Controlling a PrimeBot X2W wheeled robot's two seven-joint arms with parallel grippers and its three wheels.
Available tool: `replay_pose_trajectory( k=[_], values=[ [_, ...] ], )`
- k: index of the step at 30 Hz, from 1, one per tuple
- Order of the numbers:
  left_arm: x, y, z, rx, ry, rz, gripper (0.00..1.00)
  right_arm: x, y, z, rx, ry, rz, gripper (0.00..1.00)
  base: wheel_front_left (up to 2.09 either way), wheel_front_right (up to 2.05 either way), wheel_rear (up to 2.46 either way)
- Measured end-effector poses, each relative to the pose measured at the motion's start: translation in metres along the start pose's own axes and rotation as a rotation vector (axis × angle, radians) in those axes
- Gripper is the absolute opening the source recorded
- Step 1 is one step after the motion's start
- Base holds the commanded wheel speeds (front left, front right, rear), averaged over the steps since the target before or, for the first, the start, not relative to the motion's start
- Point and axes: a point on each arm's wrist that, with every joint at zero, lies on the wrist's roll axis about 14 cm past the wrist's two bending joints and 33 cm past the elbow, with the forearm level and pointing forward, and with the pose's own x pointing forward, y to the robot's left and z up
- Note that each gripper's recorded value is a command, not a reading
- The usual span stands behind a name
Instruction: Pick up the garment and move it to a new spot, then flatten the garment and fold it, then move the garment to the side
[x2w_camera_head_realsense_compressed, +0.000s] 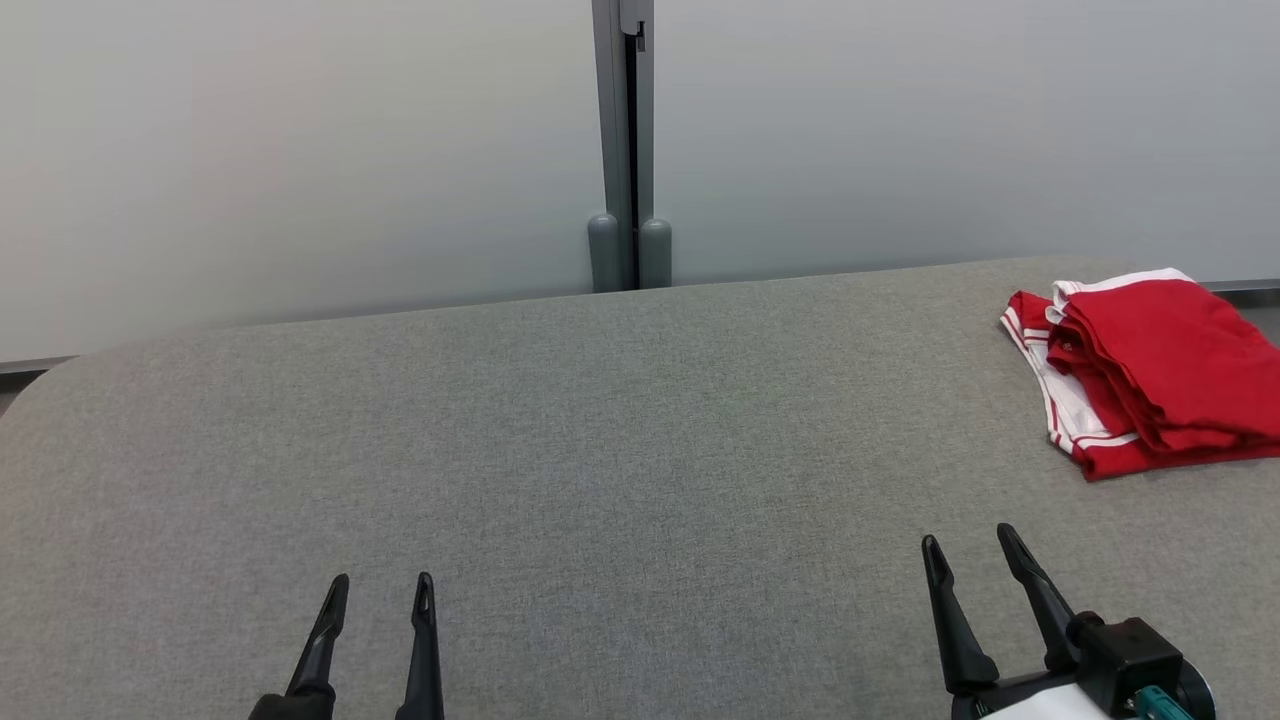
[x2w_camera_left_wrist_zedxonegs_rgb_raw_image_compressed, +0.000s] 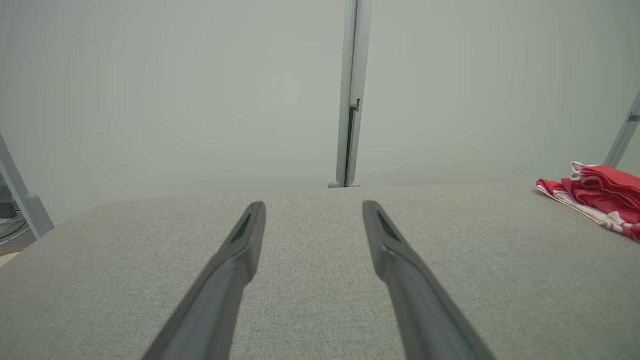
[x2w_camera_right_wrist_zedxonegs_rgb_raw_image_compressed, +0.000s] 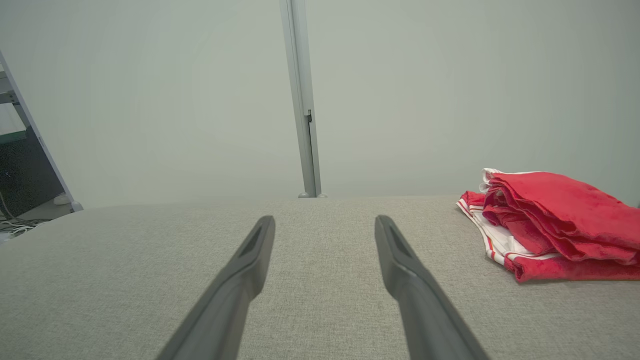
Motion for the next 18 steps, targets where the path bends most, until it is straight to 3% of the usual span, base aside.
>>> replay_pose_trajectory(
  k=[5,6,10,18],
  values=[
    [0.000,0.001,-0.002,0.001,0.008,0.001,1.00,0.000,0.000,0.001,0.006,-0.003,-0.004,1.00,0.00,0.00,0.00],
    [-0.001,0.002,-0.003,0.003,0.009,0.005,0.00,0.000,-0.002,0.001,0.008,-0.006,-0.008,0.00,0.00,0.00,0.00],
    [-0.008,0.001,-0.020,-0.005,0.068,0.009,0.00,-0.012,-0.001,-0.021,0.031,0.065,-0.019,0.00,0.00,0.00,0.00],
    [-0.007,0.010,-0.028,-0.158,0.116,0.048,0.00,-0.011,-0.012,-0.022,0.179,0.071,-0.078,0.00,0.00,0.00,0.00]
  ],
)
